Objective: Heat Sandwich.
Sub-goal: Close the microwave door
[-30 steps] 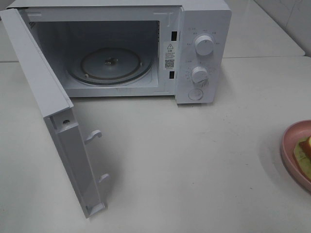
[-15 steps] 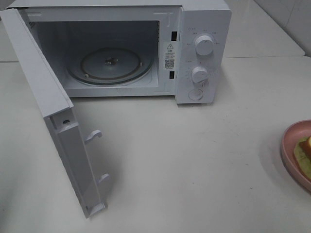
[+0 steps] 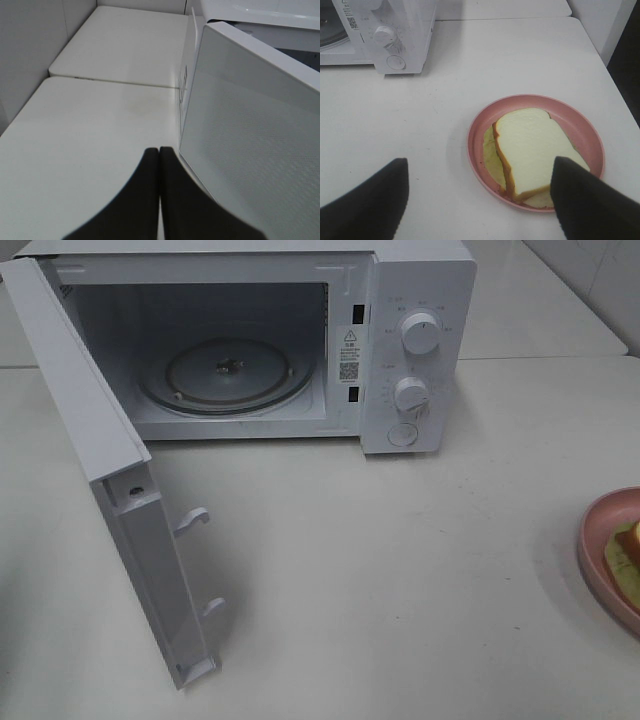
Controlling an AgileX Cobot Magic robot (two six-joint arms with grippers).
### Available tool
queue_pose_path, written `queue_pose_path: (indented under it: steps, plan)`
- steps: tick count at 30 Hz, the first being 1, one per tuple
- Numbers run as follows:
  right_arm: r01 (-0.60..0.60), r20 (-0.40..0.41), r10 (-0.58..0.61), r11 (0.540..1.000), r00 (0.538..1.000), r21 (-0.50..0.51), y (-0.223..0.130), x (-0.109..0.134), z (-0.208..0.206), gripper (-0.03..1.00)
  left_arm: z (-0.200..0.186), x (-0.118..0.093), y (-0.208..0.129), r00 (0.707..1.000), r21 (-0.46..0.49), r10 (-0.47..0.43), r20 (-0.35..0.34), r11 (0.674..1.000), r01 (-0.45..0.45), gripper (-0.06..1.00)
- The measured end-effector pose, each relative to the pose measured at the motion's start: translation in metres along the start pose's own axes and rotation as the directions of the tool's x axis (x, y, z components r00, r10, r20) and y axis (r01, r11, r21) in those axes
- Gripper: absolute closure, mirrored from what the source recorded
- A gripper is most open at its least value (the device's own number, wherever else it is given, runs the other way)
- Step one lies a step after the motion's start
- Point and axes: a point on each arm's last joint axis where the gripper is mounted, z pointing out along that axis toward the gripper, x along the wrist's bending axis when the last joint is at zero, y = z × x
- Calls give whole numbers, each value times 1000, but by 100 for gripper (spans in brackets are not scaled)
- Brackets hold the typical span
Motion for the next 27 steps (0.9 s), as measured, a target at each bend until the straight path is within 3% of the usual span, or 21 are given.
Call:
queue_pose_path:
  steps: [13, 19, 27]
  plan:
    - [0, 0, 0, 1000, 1000, 0, 0, 0, 0, 20, 47, 0, -13, 998, -70, 56, 1, 996, -56, 94]
    - [0, 0, 0, 1000, 1000, 0, 0, 0, 0, 20, 70, -14, -24, 975, -62, 191, 111, 981, -185, 94]
    - [0, 0, 0, 1000, 1000, 0, 0, 0, 0, 20, 91, -35, -41, 943, -58, 232, 238, 973, -224, 94]
